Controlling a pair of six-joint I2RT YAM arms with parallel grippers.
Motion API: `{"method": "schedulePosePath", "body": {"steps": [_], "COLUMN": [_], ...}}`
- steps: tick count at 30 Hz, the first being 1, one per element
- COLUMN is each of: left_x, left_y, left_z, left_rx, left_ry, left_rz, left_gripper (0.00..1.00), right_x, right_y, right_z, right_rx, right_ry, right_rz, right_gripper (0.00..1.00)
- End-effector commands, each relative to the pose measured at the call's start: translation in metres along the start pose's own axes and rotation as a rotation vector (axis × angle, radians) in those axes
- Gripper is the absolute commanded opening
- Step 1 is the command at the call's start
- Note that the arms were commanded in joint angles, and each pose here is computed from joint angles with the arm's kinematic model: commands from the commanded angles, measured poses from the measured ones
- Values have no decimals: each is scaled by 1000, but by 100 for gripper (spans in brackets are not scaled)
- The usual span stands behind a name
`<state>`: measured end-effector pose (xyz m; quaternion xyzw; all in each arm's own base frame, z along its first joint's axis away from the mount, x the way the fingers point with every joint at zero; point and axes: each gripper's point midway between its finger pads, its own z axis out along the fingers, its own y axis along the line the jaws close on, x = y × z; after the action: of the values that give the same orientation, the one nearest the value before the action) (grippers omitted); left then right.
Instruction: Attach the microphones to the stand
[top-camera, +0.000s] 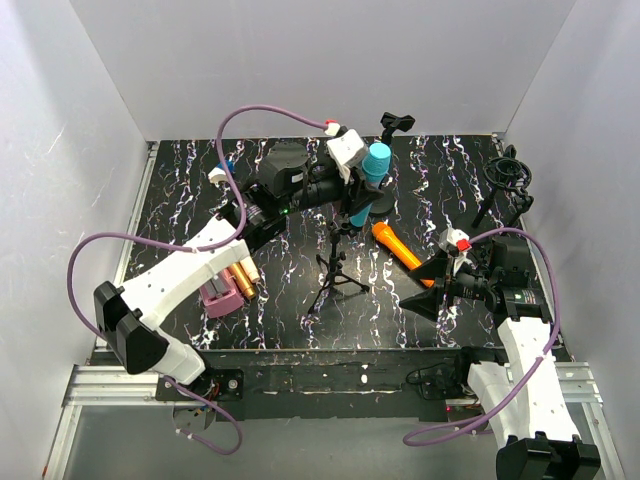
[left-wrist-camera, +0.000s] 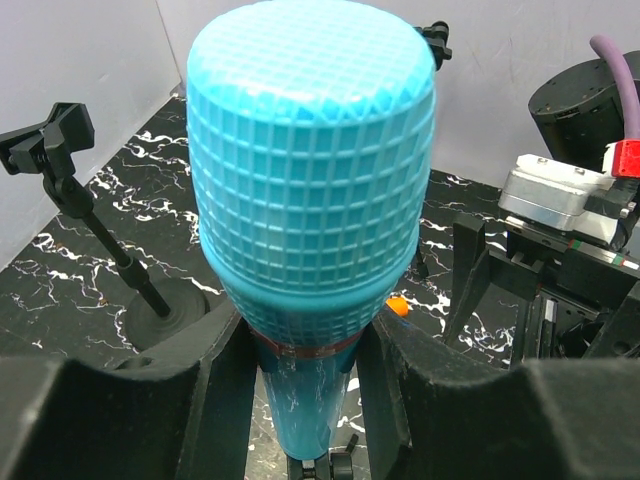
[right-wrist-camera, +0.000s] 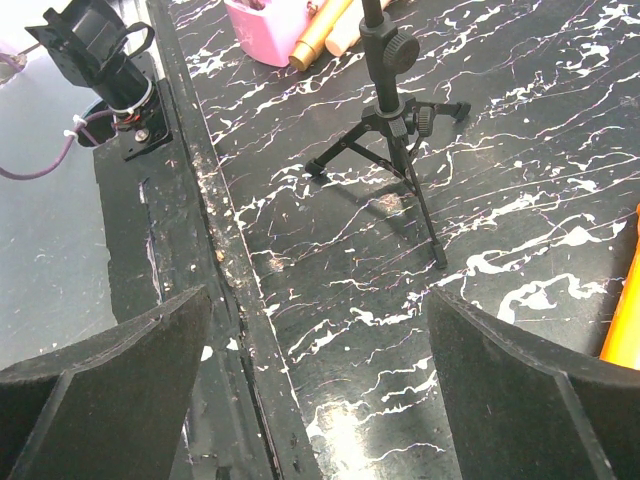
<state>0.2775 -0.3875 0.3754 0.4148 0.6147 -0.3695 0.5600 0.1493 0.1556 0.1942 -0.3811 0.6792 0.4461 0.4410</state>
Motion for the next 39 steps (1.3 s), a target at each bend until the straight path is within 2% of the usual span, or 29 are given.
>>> {"method": "schedulePosePath", "body": {"steps": [1, 18, 28, 29, 34, 36, 39], "left_x": [76, 111, 94, 91, 71, 65, 58], "left_y": [-10, -7, 3, 5, 9, 7, 7], "left_z": [-6, -8, -8, -7, -5, -3, -3], "left_rx": [44, 29, -48, -56, -79, -79, -80], "left_ry": [262, 387, 343, 336, 290, 272, 253], "left_rz": [-79, -99, -119, -122, -129, -158, -166], "left_gripper": [0, 0, 0, 2, 32, 48, 67], "right_x": [-4, -5, -4, -4, -4, -4, -5], "right_y": [1, 1, 0, 0, 1, 0, 0], "right_z": [1, 0, 0, 0, 0, -1, -1], "right_rx": [-20, -18, -13, -14, -14, -11, -9], "right_ry": [-19, -22, -20, -21, -20, -21, -22], "right_rz": [-28, -35, -35, -36, -38, -39, -42], "right_gripper": [95, 95, 95, 95, 95, 95, 95]}}
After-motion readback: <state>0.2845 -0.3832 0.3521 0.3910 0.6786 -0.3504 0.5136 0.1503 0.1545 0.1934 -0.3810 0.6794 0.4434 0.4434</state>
